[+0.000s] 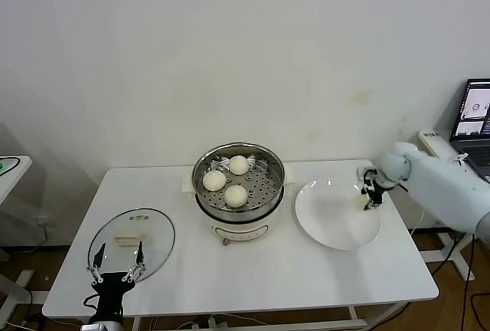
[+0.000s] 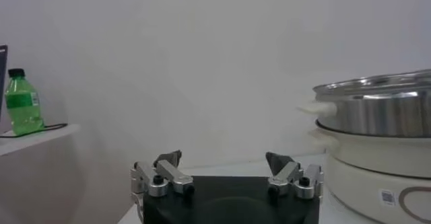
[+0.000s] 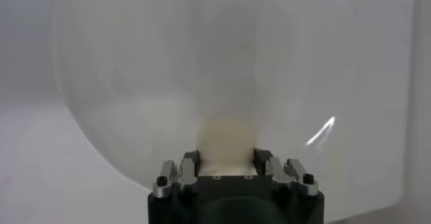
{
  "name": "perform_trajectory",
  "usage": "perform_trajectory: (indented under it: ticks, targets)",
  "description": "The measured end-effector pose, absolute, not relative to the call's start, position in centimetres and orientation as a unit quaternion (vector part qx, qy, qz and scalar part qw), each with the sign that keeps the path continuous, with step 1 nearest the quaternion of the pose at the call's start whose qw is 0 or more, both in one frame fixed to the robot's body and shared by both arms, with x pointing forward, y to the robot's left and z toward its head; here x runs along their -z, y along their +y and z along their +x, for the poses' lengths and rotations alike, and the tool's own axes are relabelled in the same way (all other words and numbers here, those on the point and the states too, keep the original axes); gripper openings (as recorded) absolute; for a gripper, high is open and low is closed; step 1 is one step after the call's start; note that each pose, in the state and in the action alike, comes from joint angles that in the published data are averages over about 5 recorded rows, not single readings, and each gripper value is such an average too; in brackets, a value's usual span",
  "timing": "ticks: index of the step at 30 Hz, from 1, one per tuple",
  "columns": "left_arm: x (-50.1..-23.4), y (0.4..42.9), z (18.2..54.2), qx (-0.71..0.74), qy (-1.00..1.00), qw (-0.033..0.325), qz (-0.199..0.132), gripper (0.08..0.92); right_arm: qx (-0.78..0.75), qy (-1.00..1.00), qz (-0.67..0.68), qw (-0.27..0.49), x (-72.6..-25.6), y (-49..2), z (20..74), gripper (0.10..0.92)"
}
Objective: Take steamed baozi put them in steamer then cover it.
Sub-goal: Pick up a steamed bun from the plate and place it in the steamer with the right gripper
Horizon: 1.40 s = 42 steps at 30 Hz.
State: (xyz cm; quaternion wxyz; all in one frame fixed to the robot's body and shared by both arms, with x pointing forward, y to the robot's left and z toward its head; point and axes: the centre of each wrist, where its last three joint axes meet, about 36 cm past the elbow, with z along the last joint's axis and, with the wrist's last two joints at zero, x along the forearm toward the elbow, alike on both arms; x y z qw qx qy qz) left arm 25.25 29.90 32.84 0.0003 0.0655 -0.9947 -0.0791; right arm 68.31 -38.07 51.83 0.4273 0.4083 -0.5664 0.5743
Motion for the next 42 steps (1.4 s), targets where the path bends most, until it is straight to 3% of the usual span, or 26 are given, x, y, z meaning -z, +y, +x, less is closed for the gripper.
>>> perform_trajectory:
  ticks: [12,20,31,42]
  targets:
    - [-32.9,28.9,25.8,0.083,-0.995,-0.002,0.057,0.823,-0.599,-0.591,0.426,0.331,-62.6,-30.1,68.6,0.509]
    - [-33.0,28.4,26.3,0.089,-0.995,-0.003,0.052,0.823,-0.596,-0.599,0.453,0.283,-67.0,-23.2,67.4,0.512]
    - [-33.2,28.3,26.7,0.088,-0.995,-0.006,0.051,0.823,-0.577,-0.604,0.474,0.278,-67.1,-14.8,67.0,0.515]
    - [-33.3,28.1,27.1,0.080,-0.995,-0.013,0.052,0.823,-0.563,-0.606,0.475,0.300,-65.3,-9.5,67.6,0.510]
